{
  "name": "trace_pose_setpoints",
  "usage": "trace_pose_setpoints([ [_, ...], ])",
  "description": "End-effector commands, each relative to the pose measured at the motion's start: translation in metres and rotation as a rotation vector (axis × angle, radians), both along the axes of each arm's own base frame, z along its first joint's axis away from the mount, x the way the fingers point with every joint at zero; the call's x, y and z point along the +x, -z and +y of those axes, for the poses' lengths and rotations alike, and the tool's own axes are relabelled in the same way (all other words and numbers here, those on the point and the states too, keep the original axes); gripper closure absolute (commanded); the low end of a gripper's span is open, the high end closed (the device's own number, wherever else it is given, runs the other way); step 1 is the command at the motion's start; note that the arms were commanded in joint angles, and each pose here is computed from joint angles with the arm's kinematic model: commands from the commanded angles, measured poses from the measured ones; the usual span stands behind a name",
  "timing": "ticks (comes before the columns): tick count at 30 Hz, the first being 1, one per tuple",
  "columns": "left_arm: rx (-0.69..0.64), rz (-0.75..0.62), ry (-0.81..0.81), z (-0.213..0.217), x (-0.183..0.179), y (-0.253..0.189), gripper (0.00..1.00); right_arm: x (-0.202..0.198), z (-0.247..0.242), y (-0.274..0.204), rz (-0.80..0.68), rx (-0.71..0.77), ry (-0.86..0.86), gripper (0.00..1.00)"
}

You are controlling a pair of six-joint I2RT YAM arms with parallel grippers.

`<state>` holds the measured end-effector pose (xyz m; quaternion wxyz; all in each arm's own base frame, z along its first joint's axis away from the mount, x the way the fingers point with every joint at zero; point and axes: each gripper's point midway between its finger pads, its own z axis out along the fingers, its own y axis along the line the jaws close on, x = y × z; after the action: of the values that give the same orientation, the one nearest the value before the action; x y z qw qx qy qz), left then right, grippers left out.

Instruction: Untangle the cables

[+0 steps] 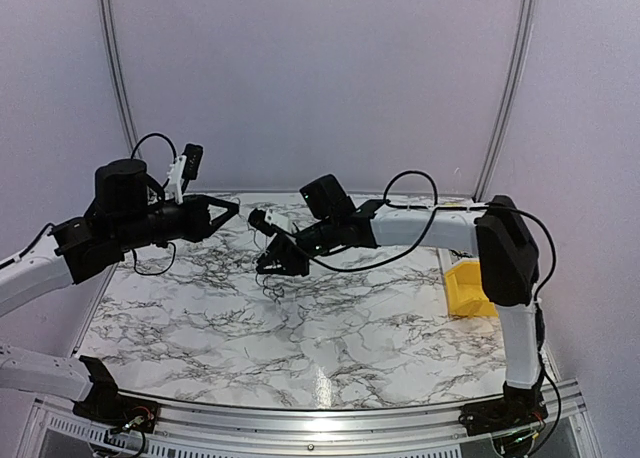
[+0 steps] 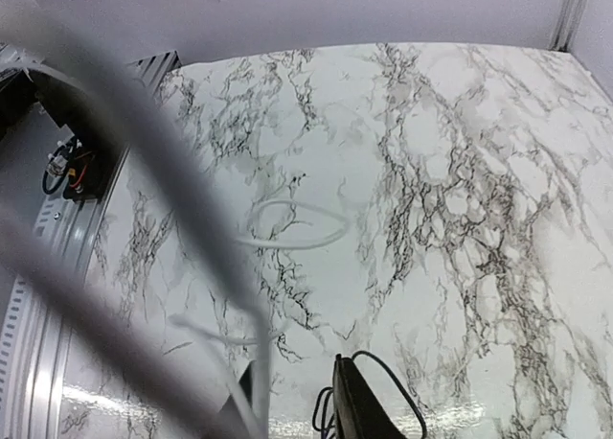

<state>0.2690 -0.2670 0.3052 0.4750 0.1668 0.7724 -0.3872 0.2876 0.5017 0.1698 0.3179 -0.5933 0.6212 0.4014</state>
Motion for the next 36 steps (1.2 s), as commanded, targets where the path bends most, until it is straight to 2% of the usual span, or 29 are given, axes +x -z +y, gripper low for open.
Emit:
trace_pose_setpoints([
  [1,-0.065,-0.079,-0.030,0.013,-0.009,-0.052,1.00,0.000,0.015,0.033,0.070,0.012,-0.009,0.84],
  [4,-0.087,-0.129,-0.039,0.020,-0.014,-0.077,1.00,0.006,0.014,0.056,0.105,-0.032,0.035,0.89],
  [9,-0.113,-0.228,-0.074,0.035,-0.022,-0.123,1.00,0.019,0.002,0.087,0.079,-0.129,0.132,0.87],
  [12,-0.109,-0.273,-0.096,0.043,-0.024,-0.140,1.00,0.025,-0.009,0.096,0.047,-0.181,0.169,0.90],
  [22,-0.095,-0.488,-0.178,0.077,-0.043,-0.224,1.00,0.020,-0.035,0.137,0.097,-0.300,0.165,0.90],
  [27,-0.093,-0.443,-0.141,0.064,-0.036,-0.213,1.00,0.022,-0.035,0.109,0.035,-0.275,0.159,0.89],
  [29,-0.087,-0.397,-0.121,0.054,-0.029,-0.192,1.00,0.026,-0.038,0.084,-0.028,-0.258,0.168,0.84],
  [36,-0.087,-0.313,-0.099,0.037,-0.015,-0.137,1.00,0.013,-0.059,-0.014,-0.166,-0.192,0.136,0.51],
])
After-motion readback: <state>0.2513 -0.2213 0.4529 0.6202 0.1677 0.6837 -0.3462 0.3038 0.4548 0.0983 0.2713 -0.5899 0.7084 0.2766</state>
